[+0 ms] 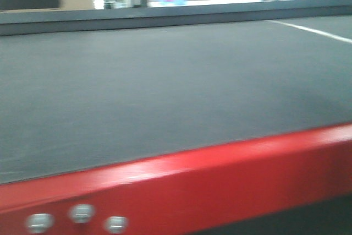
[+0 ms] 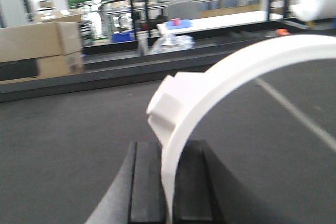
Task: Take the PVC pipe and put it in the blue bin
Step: 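Drive away from the table carrying the pipe in both grippers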
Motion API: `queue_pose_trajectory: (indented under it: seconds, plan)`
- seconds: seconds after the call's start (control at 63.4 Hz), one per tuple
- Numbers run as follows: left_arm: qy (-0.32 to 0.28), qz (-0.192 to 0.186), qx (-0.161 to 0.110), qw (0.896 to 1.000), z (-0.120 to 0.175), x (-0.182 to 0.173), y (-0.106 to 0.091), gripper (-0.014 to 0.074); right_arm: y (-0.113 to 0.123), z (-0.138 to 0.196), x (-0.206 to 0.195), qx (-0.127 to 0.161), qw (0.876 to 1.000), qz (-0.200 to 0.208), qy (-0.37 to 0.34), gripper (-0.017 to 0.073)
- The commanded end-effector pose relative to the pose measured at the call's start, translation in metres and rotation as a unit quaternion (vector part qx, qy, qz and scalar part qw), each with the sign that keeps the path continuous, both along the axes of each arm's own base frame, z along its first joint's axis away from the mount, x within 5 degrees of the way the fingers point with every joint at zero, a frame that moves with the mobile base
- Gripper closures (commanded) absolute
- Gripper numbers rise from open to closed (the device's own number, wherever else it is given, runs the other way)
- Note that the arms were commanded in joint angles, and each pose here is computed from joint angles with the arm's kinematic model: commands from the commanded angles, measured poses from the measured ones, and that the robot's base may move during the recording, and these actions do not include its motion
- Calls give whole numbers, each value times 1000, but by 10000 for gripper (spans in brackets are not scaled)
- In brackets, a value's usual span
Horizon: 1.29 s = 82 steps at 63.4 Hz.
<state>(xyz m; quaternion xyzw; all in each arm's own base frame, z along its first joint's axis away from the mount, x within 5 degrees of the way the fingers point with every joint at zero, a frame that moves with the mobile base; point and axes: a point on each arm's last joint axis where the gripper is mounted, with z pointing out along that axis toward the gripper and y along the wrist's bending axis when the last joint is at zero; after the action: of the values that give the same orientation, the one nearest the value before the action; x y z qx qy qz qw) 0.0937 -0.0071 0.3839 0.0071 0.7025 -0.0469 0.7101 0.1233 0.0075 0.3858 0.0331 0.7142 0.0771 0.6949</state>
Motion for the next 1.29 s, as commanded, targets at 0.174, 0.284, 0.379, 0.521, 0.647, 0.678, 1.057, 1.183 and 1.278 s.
queue_pose_trajectory:
  seconds: [0.174, 0.284, 0.379, 0.521, 0.647, 0.678, 1.057, 1.183, 1.278]
  plan:
    - [-20, -4, -6, 1000, 4, -2, -1, 705, 0, 2, -2, -3, 1000, -1, -16, 727]
    - [-20, -4, -6, 1000, 4, -2, -1, 705, 0, 2, -2, -3, 1000, -1, -16, 727]
    - [-20, -4, -6, 1000, 4, -2, -1, 705, 0, 2, -2, -3, 1000, -1, -16, 727]
    - [-20, -4, -6, 1000, 4, -2, -1, 705, 0, 2, -2, -3, 1000, -1, -16, 727]
    - [-20, -4, -6, 1000, 4, -2, -1, 705, 0, 2, -2, -3, 1000, -1, -16, 727]
    - [-20, -4, -6, 1000, 4, -2, -1, 705, 0, 2, -2, -3, 1000, -1, -16, 727]
    - [-20, -4, -6, 1000, 4, -2, -1, 705, 0, 2, -2, -3, 1000, -1, -16, 727]
    - [-20, -4, -6, 1000, 4, -2, -1, 705, 0, 2, -2, -3, 1000, -1, -16, 727]
    - [-20, -4, -6, 1000, 4, -2, -1, 705, 0, 2, -2, -3, 1000, -1, -16, 727]
